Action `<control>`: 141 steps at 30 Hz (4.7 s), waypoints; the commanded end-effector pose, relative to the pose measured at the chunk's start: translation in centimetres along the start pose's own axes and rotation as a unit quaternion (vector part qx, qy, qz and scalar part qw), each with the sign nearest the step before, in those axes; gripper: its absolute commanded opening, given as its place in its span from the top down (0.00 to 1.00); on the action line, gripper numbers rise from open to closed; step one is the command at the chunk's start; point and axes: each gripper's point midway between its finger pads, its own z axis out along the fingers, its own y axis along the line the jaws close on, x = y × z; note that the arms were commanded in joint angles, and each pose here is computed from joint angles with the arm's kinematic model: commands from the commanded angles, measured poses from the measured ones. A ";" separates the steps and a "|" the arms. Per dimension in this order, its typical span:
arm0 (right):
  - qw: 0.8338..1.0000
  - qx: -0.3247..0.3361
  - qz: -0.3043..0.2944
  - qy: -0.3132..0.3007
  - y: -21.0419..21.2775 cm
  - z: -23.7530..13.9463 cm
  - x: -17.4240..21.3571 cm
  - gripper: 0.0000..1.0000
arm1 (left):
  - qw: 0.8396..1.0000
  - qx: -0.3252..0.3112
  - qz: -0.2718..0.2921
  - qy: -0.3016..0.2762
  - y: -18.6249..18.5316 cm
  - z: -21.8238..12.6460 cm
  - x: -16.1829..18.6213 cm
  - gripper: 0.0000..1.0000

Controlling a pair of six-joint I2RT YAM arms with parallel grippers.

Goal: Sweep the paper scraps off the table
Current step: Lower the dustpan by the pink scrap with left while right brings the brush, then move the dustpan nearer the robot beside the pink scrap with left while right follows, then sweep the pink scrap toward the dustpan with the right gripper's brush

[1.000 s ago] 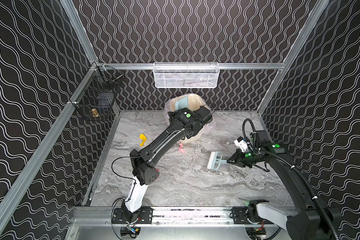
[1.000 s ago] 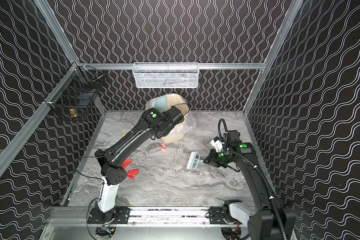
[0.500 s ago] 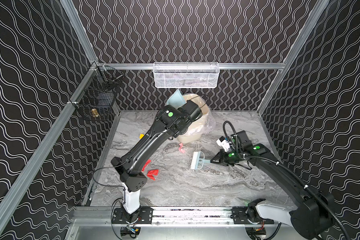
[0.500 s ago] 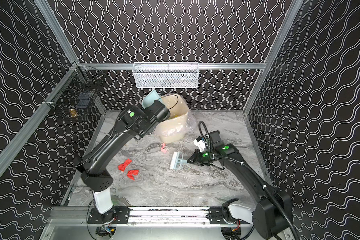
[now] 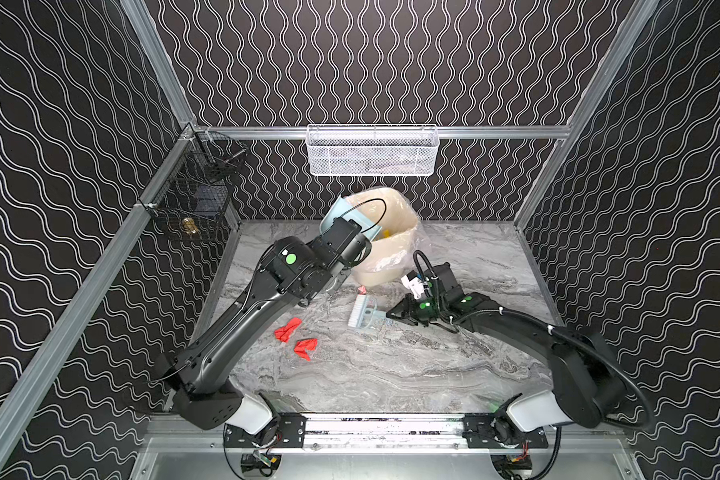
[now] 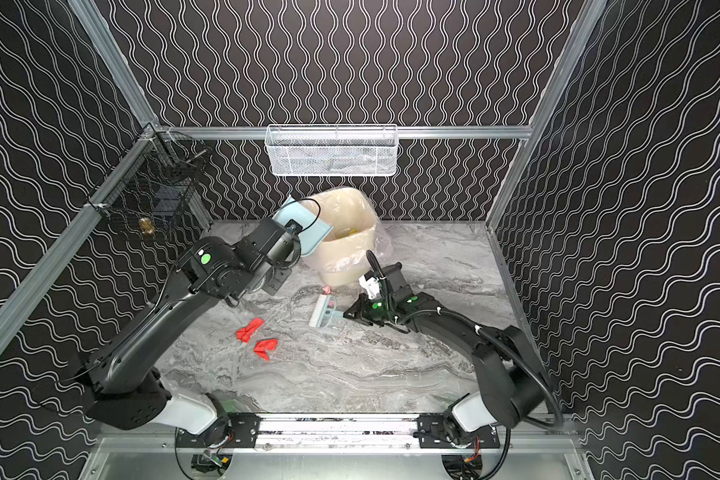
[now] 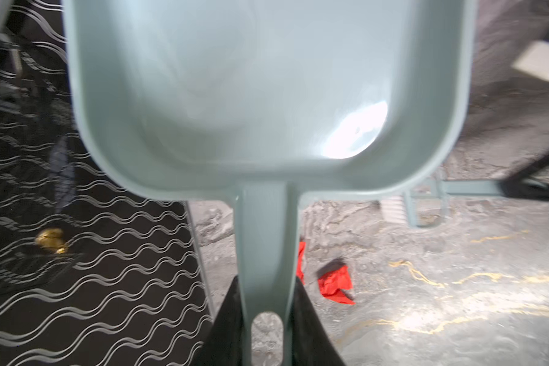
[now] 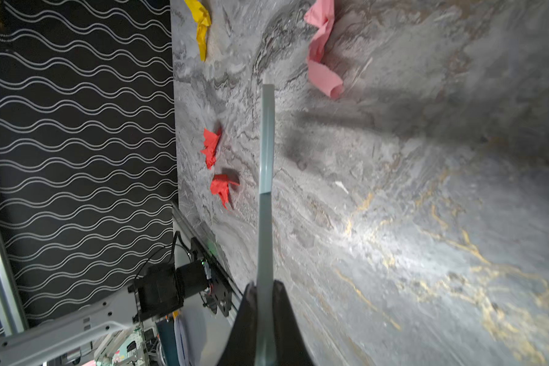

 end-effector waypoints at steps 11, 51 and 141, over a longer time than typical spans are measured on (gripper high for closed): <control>0.998 0.012 0.057 -0.032 -0.2 3.3 -3.5 1.00 | 0.995 0.086 -0.048 -0.010 -2.4 -0.8 2.1 1.00; 0.989 0.080 0.122 -0.039 -6.2 -7.0 -2.3 1.00 | 0.988 0.143 0.021 0.053 -10.5 0.7 6.0 1.00; 0.932 0.297 -0.147 0.148 -2.4 -11.2 4.0 1.00 | 0.924 0.259 0.201 0.197 -28.5 13.6 13.4 1.00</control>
